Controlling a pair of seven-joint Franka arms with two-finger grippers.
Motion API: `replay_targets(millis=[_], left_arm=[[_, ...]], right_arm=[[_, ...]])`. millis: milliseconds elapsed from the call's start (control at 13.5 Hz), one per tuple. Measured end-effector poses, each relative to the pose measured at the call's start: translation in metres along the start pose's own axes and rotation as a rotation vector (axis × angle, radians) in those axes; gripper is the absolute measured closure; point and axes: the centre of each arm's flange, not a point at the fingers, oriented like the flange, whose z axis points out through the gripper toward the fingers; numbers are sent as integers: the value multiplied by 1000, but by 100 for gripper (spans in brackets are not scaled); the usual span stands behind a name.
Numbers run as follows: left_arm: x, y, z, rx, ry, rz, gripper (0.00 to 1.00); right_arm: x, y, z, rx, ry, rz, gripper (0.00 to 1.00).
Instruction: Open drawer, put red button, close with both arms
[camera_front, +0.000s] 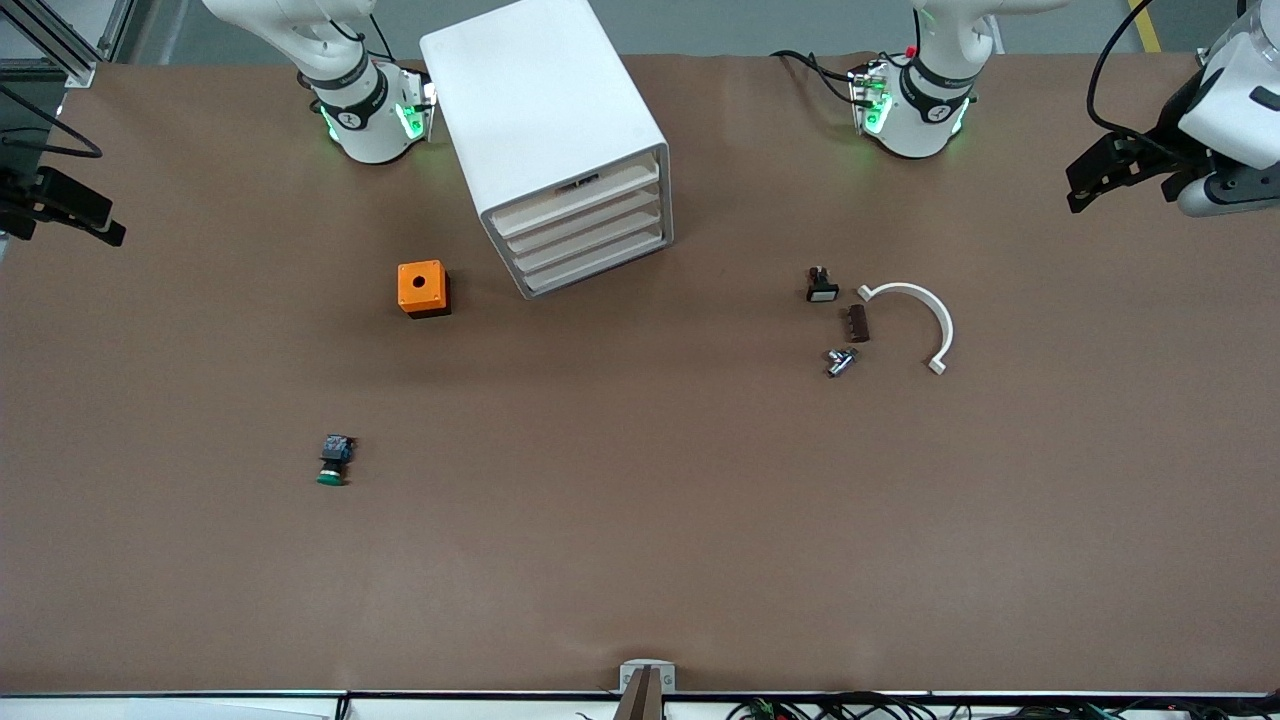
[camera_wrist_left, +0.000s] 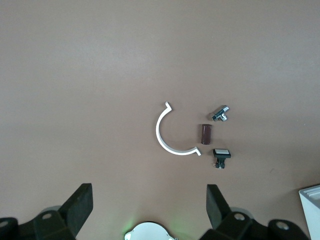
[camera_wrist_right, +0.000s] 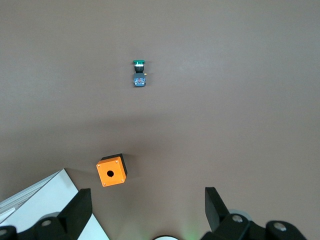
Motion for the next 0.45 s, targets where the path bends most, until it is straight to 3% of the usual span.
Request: replay_targets(millis=[446], left_arm=[[0,0,0,-1,3,28,0]], right_arm=[[3,-3,-2,-1,28,-64,0]])
